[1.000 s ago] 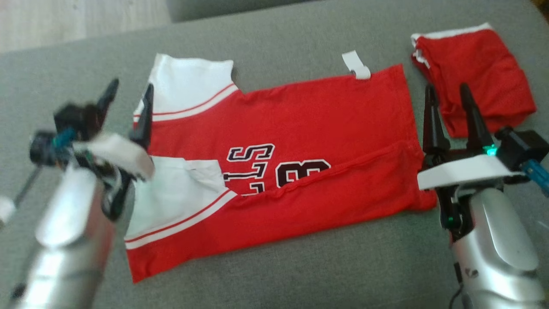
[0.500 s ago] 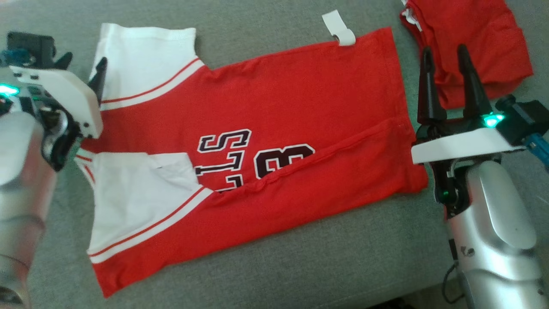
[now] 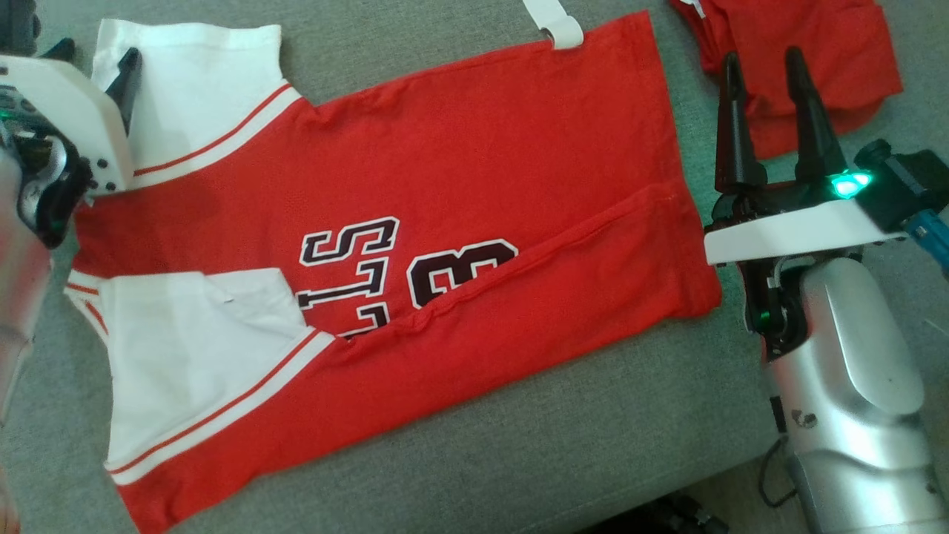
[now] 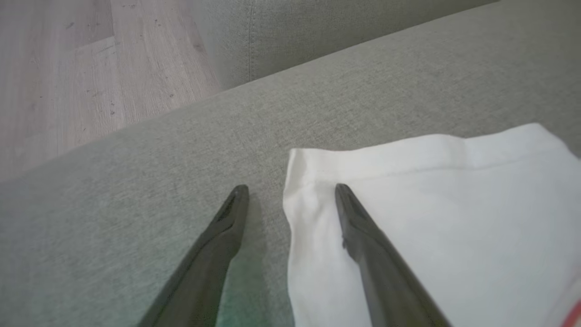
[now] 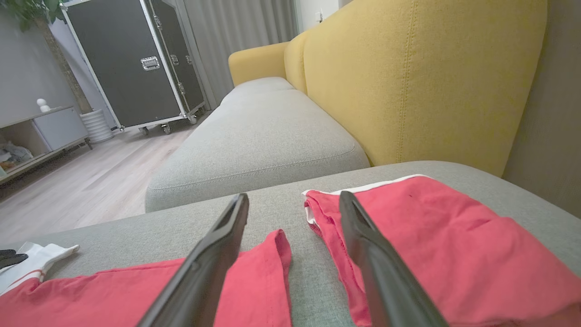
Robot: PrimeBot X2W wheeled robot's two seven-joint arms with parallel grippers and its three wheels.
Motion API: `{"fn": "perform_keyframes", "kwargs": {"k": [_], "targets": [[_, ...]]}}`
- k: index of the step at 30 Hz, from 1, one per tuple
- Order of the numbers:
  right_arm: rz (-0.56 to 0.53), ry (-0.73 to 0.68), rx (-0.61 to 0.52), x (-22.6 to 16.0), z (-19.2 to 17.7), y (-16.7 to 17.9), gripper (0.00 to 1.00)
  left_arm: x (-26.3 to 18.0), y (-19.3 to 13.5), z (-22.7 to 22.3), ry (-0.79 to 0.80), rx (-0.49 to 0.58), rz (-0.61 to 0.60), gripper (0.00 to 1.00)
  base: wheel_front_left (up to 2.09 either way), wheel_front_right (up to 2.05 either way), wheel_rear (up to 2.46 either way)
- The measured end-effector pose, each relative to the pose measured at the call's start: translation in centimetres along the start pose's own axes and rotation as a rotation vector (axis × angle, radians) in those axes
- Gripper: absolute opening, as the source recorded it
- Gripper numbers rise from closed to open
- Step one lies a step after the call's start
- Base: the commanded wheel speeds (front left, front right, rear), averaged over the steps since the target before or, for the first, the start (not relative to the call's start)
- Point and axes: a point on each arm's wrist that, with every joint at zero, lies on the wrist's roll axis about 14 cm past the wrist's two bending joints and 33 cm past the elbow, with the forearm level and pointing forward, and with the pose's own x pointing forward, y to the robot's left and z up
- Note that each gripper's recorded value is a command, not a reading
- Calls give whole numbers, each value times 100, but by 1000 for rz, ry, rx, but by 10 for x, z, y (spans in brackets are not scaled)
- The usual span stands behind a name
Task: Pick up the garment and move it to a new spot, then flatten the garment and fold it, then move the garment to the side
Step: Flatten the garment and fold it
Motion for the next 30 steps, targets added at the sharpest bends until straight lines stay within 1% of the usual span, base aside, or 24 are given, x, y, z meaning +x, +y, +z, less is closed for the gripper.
{"fn": "perform_keyframes", "kwargs": {"k": [4, 5, 6, 7, 9, 13, 16, 21, 25, 30], "targets": [[-6, 8, 3, 0, -3, -2, 100, 7, -10, 1, 10, -18, -35, 100, 0, 0, 0], [-7, 9, 3, 0, -3, -3, 100, 8, -12, 0, 20, -25, -43, 69, 0, 0, 0], [-7, 9, 3, 0, -3, -3, 100, 7, -14, -1, 28, -43, -52, 18, 0, 0, 0], [-6, 9, 3, 0, -3, -2, 100, 7, -16, -2, 39, -65, -61, 0, 0, 0, 0], [-4, 10, 1, 1, -3, -1, 100, 4, -22, -2, 53, -95, -83, 0, 0, 0, 0], [28, 11, -19, 7, -2, 8, 100, -5, -23, 3, 6, -90, -85, 0, 0, 0, 0], [61, 25, -35, 10, -3, 17, 100, -17, -25, 11, -83, -89, -83, 0, 0, 0, 0], [103, 75, -81, 20, -4, 19, 100, -50, -30, 43, -292, -97, -88, 0, 0, 0, 0], [144, 146, -108, 33, -7, 27, 100, -79, -28, 50, -391, -80, -78, 0, 0, 0, 0], [183, 304, -147, 42, -32, 37, 100, -111, -23, 38, -444, -77, -61, 0, 0, 0, 0]]}}
